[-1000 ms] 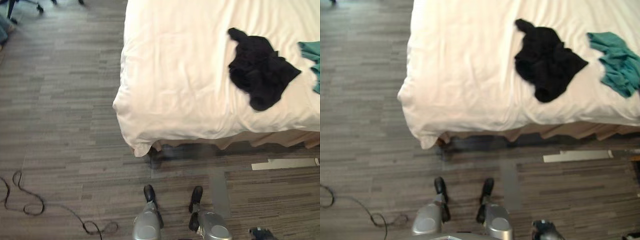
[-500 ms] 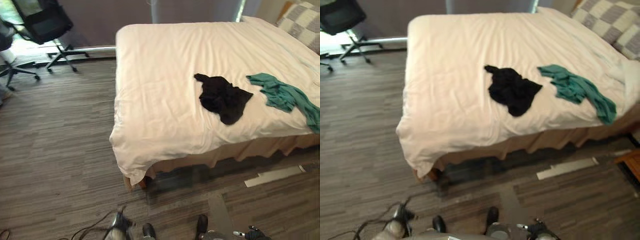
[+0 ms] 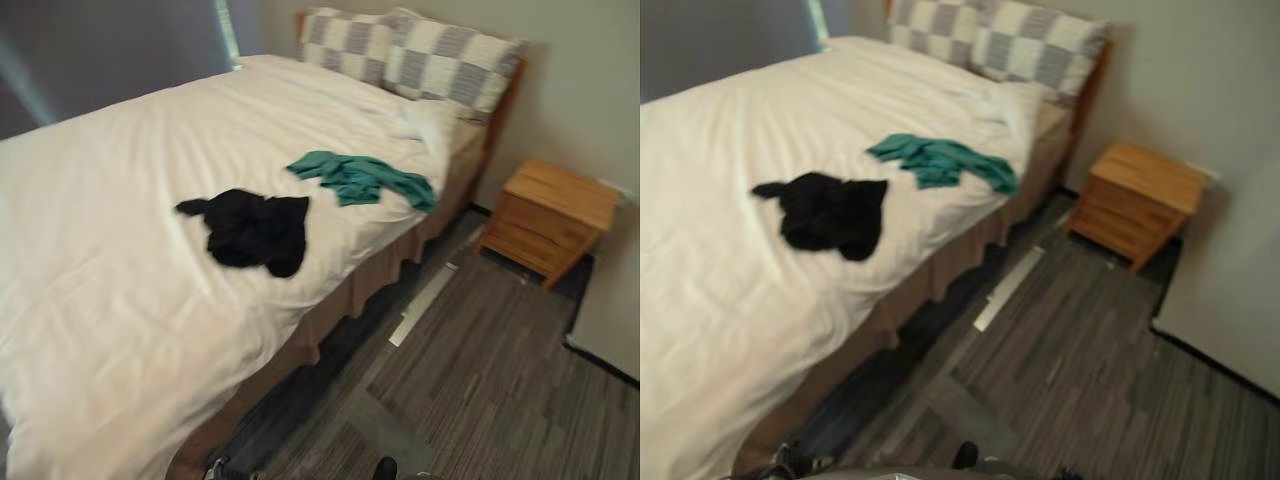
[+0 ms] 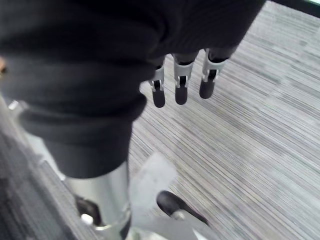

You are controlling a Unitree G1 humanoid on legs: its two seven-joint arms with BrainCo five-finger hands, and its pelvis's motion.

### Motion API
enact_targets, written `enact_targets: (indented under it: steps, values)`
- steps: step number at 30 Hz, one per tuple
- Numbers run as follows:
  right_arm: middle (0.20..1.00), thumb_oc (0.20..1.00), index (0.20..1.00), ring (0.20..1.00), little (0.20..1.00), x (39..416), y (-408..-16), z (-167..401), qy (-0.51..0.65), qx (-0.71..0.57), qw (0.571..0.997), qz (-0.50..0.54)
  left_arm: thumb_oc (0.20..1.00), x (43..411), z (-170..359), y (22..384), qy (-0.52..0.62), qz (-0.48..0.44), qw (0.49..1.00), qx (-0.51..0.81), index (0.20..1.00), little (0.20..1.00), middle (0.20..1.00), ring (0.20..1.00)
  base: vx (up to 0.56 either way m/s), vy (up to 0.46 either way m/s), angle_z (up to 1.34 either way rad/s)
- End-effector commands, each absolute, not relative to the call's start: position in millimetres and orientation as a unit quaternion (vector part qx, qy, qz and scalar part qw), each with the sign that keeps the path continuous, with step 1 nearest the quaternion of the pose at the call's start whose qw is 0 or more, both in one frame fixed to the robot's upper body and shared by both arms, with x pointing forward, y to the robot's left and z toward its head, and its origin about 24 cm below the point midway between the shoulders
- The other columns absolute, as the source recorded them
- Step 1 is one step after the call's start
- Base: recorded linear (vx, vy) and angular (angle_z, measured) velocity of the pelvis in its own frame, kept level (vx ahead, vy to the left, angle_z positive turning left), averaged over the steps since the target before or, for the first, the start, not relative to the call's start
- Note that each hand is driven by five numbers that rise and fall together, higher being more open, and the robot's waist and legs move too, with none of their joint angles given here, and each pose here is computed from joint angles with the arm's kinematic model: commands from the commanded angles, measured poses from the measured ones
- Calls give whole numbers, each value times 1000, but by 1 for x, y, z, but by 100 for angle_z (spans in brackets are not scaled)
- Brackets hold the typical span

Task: Tidy up the quilt and then pick up the clothes from the bed and put them into the laundry hamper.

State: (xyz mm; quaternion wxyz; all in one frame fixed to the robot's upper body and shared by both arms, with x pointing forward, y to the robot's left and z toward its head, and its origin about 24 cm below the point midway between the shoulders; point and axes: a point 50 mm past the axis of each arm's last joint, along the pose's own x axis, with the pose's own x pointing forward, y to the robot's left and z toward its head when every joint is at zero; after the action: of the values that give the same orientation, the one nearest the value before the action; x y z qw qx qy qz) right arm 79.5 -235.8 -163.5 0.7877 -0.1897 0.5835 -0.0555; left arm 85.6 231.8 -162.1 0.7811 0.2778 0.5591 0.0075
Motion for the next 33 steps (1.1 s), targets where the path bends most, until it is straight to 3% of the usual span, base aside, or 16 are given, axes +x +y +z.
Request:
enact_targets:
  steps: [1, 10, 16, 20, 28, 33]
  values:
    - [1000, 1000, 1000, 1000, 1000, 116, -236, -154, 534, -215, 816, -46, 1000, 129, -151, 231, 505, 41, 820, 267, 1000, 1000, 1000, 1000, 220, 114, -177]
    - [1000, 1000, 1000, 1000, 1000, 135, -213, -151, 498, -216, 840, -19, 1000, 124, -151, 237, 513, 29, 808, 287, 1000, 1000, 1000, 1000, 473, 259, -105]
    - [1000, 1000, 1000, 1000, 1000, 157, -215, -141, 465, -207, 860, -42, 1000, 140, -144, 241, 490, 10, 805, 336, 1000, 1000, 1000, 1000, 333, 215, -44]
    - [1000, 1000, 1000, 1000, 1000, 145, -221, -145, 481, -208, 850, -51, 1000, 158, -138, 237, 462, -31, 803, 376, 1000, 1000, 1000, 1000, 606, -2, 19]
    - [1000, 1000, 1000, 1000, 1000, 117, -227, -154, 517, -234, 823, -31, 1000, 134, -146, 241, 485, -26, 796, 362, 1000, 1000, 1000, 1000, 495, -58, -16]
    - [1000, 1000, 1000, 1000, 1000, 139, -232, -145, 489, -272, 829, -8, 1000, 149, -138, 245, 459, 21, 821, 338, 1000, 1000, 1000, 1000, 404, 55, -58]
